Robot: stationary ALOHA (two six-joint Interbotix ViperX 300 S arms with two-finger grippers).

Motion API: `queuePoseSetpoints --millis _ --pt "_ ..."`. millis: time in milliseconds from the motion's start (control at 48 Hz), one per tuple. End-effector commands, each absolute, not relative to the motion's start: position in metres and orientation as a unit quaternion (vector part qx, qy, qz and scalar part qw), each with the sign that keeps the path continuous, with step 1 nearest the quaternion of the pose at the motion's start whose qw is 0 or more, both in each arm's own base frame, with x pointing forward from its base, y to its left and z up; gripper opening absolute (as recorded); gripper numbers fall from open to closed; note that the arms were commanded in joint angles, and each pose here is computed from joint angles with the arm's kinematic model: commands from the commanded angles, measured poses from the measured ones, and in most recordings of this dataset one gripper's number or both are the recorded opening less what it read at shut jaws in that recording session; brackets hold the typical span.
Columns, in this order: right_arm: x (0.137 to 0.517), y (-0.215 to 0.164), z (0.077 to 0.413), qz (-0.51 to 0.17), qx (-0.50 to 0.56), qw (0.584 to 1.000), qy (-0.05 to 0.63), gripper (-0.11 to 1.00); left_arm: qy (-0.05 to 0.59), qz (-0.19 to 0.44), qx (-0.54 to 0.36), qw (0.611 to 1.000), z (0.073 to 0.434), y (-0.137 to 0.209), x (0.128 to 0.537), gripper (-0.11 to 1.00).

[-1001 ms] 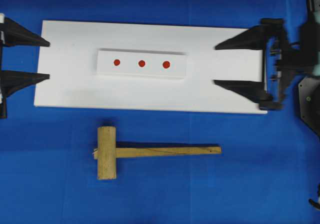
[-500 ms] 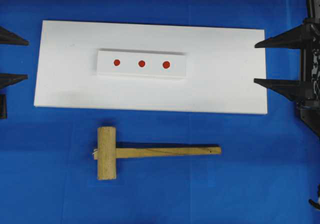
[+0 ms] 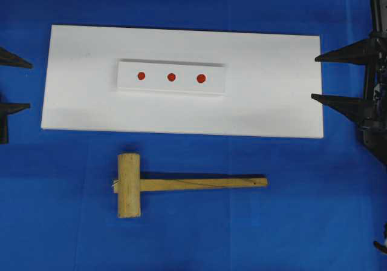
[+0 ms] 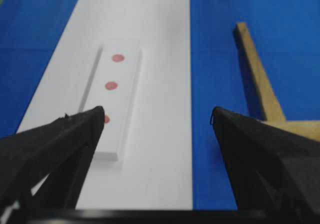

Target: Hit the mark with a hammer.

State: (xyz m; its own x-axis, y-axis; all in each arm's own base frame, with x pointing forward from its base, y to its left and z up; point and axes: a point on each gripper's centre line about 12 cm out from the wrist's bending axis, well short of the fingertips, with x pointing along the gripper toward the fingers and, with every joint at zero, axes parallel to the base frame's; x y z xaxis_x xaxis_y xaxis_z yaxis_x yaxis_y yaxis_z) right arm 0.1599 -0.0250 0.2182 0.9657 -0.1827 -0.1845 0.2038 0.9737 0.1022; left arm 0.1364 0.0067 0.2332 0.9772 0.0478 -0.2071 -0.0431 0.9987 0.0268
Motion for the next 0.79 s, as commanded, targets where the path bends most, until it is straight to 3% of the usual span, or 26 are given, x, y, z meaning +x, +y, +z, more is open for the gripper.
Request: queuePoseSetpoints --millis 0,771 --pt "0.16 -0.027 0.221 -0.105 0.063 0.989 0.081 0.79 0.1 0.022 0.014 0.995 0.235 0.007 0.137 0.85" --pt "0.16 -0.027 0.217 -0.106 0.062 0.989 0.088 0.79 0.115 0.016 0.013 0.993 0.225 0.005 0.137 0.83"
